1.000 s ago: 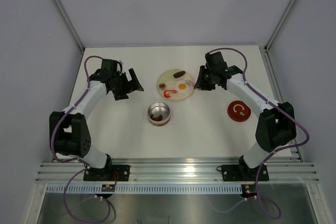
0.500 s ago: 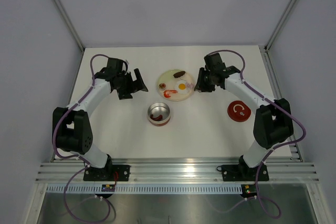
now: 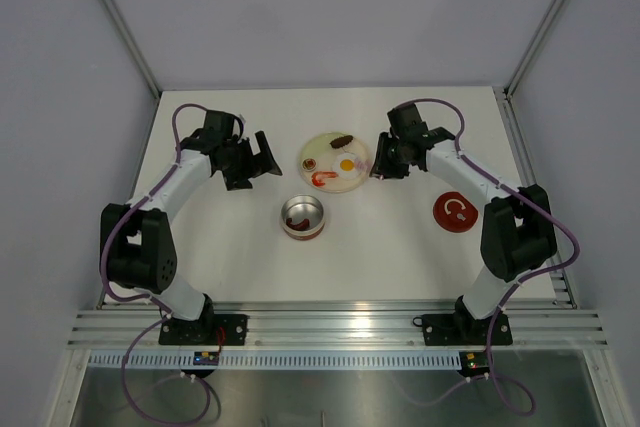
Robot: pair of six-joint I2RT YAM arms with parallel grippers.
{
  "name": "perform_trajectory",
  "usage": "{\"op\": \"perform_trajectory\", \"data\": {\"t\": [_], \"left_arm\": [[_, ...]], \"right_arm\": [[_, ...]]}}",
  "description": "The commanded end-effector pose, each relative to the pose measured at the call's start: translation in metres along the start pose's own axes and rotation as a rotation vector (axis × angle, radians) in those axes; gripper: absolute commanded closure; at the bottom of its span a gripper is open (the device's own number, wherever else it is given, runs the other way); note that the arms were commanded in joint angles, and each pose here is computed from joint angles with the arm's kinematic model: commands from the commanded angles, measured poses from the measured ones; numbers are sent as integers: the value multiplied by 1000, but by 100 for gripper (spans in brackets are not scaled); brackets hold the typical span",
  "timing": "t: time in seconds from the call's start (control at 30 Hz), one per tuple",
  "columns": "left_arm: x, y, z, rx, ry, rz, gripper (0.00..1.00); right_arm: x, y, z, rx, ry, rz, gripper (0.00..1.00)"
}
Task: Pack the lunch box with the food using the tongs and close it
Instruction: Place the clamp at the center of the board.
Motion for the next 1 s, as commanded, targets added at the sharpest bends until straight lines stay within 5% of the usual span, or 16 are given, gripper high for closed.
{"op": "perform_trajectory", "data": {"t": [0.0, 0.97], "left_arm": [[6, 18, -10, -38, -25, -47, 1], [4, 12, -6, -45, -10, -29, 1]], "right_arm": [[19, 30, 24, 22, 71, -100, 66], [-33, 69, 66, -175, 135, -135, 62]]}}
Point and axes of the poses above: each gripper's point midway between its finger pads, its own x axis back along the fingers, its own z axis along the line the jaws close on, y = z × x, the point moved 1 cm from there along x, back along the fingers, and after that the axes turned 14 degrees about -x, right-handed, at the moved point
